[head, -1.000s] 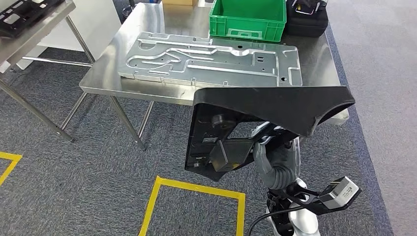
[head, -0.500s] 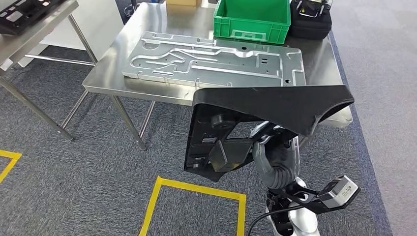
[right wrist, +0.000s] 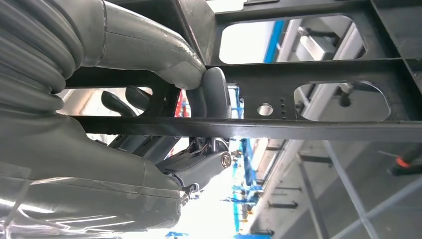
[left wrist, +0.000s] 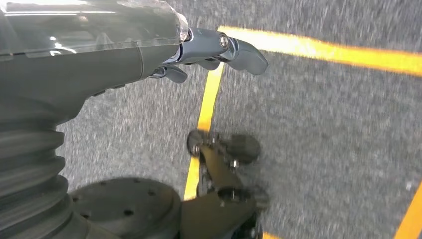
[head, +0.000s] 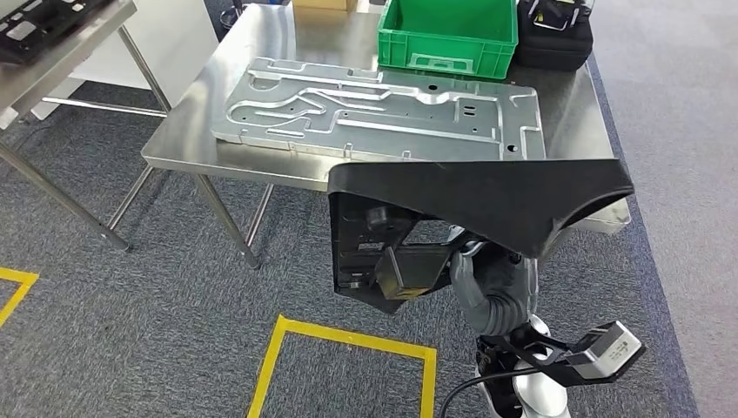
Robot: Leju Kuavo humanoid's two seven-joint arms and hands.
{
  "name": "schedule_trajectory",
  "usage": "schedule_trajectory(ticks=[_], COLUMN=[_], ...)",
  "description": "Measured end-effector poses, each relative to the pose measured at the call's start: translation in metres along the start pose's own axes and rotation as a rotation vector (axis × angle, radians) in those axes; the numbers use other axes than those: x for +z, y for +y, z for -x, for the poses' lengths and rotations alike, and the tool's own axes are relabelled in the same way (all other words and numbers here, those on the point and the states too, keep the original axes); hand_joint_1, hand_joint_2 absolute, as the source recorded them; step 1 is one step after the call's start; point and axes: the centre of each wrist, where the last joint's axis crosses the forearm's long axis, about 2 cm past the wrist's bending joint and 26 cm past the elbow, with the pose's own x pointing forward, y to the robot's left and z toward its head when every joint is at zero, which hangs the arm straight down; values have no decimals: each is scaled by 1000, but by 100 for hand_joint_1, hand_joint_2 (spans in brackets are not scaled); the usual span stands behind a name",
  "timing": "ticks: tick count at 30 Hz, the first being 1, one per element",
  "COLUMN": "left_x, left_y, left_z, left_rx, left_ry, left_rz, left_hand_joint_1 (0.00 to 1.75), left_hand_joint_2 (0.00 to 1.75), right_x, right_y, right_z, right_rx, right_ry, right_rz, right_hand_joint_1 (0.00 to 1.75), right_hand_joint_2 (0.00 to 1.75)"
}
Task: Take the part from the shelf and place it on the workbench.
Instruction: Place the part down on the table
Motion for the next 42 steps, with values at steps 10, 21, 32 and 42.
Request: schedule_trajectory(ticks=[10, 21, 32, 42], left_x=[1, 1, 1, 2], left_y=[-1, -4, -5, -4], left_z=[2, 1, 1, 3], left_rx=[4, 6, 16, 23], left_ry=[12, 5, 3, 6], left_rz=[-2, 8, 11, 6], left_hand_joint_1=[0, 0, 0, 0], left_hand_joint_2=[175, 175, 175, 175], right_x=[-19, -31, -34, -34], right_y=[-4, -6, -4, -2], right_z=[-13, -18, -20, -19], right_rx=[31, 58, 55, 49], right_ry=[-101, -133, -138, -138], right_rz=[-38, -49, -59, -70], right_hand_joint_1=[175, 175, 175, 175], right_hand_joint_2=[175, 175, 175, 175])
